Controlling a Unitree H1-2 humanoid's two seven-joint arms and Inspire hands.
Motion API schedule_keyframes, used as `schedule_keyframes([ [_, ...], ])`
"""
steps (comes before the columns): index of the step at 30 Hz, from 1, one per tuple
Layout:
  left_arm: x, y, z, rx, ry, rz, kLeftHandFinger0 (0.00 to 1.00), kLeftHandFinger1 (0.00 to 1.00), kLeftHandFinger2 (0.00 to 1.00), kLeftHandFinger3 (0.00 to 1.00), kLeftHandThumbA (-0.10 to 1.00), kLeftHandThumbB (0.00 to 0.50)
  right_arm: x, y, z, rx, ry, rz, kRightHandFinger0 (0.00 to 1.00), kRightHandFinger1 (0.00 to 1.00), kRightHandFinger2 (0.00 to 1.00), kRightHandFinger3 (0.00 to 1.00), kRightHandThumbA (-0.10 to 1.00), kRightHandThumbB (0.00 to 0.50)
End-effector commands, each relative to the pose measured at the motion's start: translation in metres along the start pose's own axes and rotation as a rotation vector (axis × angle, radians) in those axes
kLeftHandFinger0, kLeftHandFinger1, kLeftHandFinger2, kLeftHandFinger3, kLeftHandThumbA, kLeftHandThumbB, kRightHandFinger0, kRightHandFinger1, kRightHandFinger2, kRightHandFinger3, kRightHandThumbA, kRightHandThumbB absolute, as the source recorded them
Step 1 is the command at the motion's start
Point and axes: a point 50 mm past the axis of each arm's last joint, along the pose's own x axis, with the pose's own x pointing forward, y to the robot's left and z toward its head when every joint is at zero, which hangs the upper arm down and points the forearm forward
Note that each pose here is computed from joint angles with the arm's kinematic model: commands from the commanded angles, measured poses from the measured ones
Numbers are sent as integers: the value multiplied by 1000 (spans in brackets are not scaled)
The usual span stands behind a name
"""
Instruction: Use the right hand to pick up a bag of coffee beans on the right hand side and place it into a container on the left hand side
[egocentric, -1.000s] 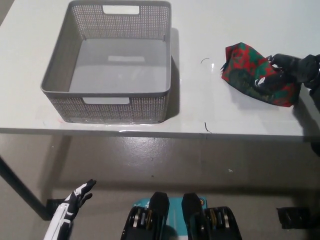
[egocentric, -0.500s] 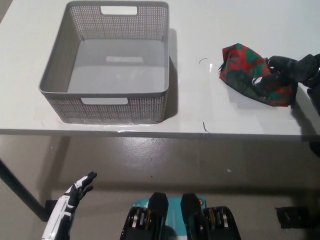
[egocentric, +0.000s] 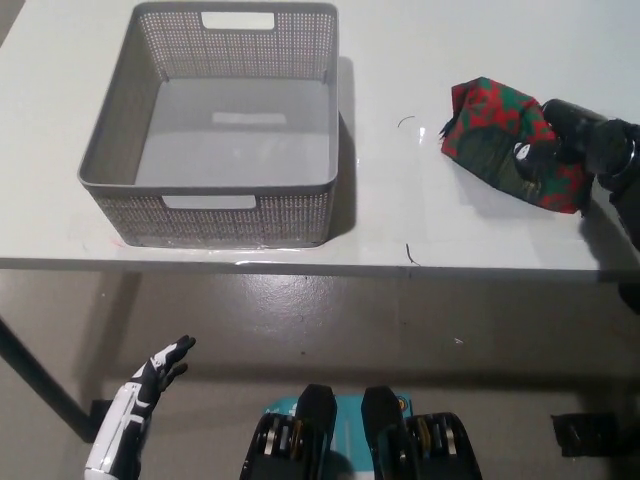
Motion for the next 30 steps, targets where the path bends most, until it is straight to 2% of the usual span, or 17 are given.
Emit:
schedule_keyframes([
  [1, 5, 10, 13, 27, -46, -11, 1000, 1000, 1000, 1000, 1000, 242, -1, -2, 3, 73, -76, -201, 117, 660, 1000, 1000, -100, 149],
  [2, 5, 9, 13, 26, -44, -10, 1000, 1000, 1000, 1000, 1000, 254, -1, -5, 2, 96, -88, -218, 98, 636, 946, 937, -100, 168],
  [3, 5, 9, 13, 27, -44, -10, 1000, 1000, 1000, 1000, 1000, 255, -2, -5, 1, 107, -93, -224, 101, 638, 941, 923, -100, 166],
  [7, 1, 8, 11, 25, -33, -13, 1000, 1000, 1000, 1000, 1000, 246, -3, -11, 1, 135, -108, -270, 118, 634, 954, 930, -100, 173],
  [9, -1, 7, 11, 24, -29, -11, 1000, 1000, 1000, 1000, 1000, 245, -3, -13, 0, 141, -114, -287, 94, 587, 964, 900, -100, 171],
  [11, -1, 7, 10, 27, -29, -9, 1000, 1000, 1000, 1000, 1000, 243, -4, -19, 1, 166, -129, -320, 65, 513, 895, 846, -100, 174],
  [12, -1, 7, 10, 27, -30, -8, 1000, 1000, 1000, 1000, 1000, 234, -6, -28, 3, 192, -151, -354, 3, 459, 869, 834, -100, 166],
  [13, -2, 8, 10, 29, -28, -7, 1000, 1000, 1000, 1000, 1000, 233, -6, -28, 5, 200, -153, -360, 0, 465, 874, 873, -100, 159],
  [15, -2, 9, 11, 25, -29, -5, 1000, 1000, 1000, 1000, 1000, 236, -6, -37, 11, 229, -155, -402, 15, 573, 902, 936, -100, 156],
  [18, -3, 9, 11, 26, -25, -8, 1000, 1000, 1000, 1000, 1000, 239, -10, -59, 29, 273, -221, -479, 0, 486, 817, 930, -100, 163],
  [19, -3, 10, 10, 27, -27, -6, 1000, 1000, 1000, 1000, 1000, 225, -11, -69, 36, 299, -229, -487, 0, 493, 838, 943, -100, 148],
  [21, -4, 9, 8, 17, -24, -6, 1000, 1000, 1000, 1000, 1000, 215, -14, -84, 48, 320, -260, -516, 0, 495, 840, 938, -100, 149],
  [26, -8, 9, 5, 23, -16, 3, 1000, 1000, 1000, 1000, 1000, 213, -23, -114, 80, 362, -342, -574, 0, 466, 815, 863, -100, 149],
  [28, -10, 8, 4, 26, -10, 3, 1000, 1000, 1000, 1000, 1000, 214, -26, -123, 91, 375, -359, -579, 0, 466, 831, 894, -100, 138],
  [30, -11, 8, 3, 23, -7, 4, 1000, 1000, 1000, 1000, 1000, 215, -30, -131, 101, 429, -414, -591, 0, 491, 875, 1000, -100, 142],
])
